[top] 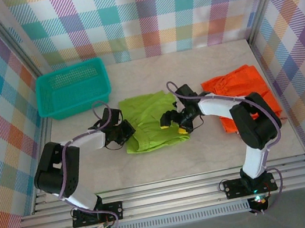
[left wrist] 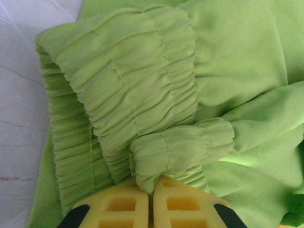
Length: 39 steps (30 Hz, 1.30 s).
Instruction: Fold and stack the shorts
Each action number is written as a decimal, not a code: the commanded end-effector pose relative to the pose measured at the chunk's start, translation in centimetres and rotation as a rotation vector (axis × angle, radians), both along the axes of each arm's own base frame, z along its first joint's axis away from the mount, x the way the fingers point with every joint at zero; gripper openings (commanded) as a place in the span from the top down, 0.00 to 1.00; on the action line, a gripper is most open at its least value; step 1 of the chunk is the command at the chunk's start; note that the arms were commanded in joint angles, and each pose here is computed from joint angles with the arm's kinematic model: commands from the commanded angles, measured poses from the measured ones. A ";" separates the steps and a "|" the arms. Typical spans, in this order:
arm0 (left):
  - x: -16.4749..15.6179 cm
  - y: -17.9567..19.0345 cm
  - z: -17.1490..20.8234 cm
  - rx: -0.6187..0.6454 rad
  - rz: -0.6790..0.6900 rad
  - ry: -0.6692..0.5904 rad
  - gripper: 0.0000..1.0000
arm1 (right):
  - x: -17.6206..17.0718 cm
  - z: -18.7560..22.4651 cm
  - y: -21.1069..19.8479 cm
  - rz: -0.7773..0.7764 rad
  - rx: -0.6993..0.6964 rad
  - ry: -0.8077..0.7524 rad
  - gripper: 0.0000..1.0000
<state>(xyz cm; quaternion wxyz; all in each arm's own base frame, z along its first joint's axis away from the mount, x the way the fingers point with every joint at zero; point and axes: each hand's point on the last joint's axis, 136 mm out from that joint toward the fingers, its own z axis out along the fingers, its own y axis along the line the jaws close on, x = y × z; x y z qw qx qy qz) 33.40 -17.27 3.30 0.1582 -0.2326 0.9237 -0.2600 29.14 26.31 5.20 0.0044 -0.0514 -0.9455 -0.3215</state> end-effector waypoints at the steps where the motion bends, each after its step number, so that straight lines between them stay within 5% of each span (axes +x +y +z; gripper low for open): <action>1: -2.3 2.7 -3.7 0.130 0.034 0.100 0.94 | -1.1 0.0 -0.9 0.059 -0.020 0.010 0.12; 5: -1.4 2.6 0.3 0.112 0.010 -0.004 0.83 | -0.7 3.4 -0.8 0.117 0.008 -0.112 0.10; 12: -0.7 -0.3 14.8 -0.053 -0.104 -0.243 0.25 | 1.2 8.3 -4.3 0.160 -0.135 -0.352 0.00; 16: -2.2 -4.0 17.7 -0.203 -0.148 -0.263 0.15 | 2.4 9.0 -6.1 0.114 -0.133 -0.379 0.01; 20: -3.3 -7.4 16.6 -0.315 -0.159 -0.221 0.09 | 3.4 9.4 -6.8 0.073 -0.088 -0.367 0.01; 25: -4.4 -8.6 10.3 -0.309 -0.144 -0.097 0.06 | 3.8 9.2 -7.2 0.059 -0.058 -0.349 0.01; 33: -7.1 -5.7 0.4 -0.151 -0.089 0.059 0.06 | 3.5 8.5 -6.1 0.104 0.013 -0.305 0.01; 39: -9.0 -3.2 -1.4 -0.058 -0.086 0.076 0.06 | 4.2 6.8 -5.1 0.154 0.035 -0.241 0.00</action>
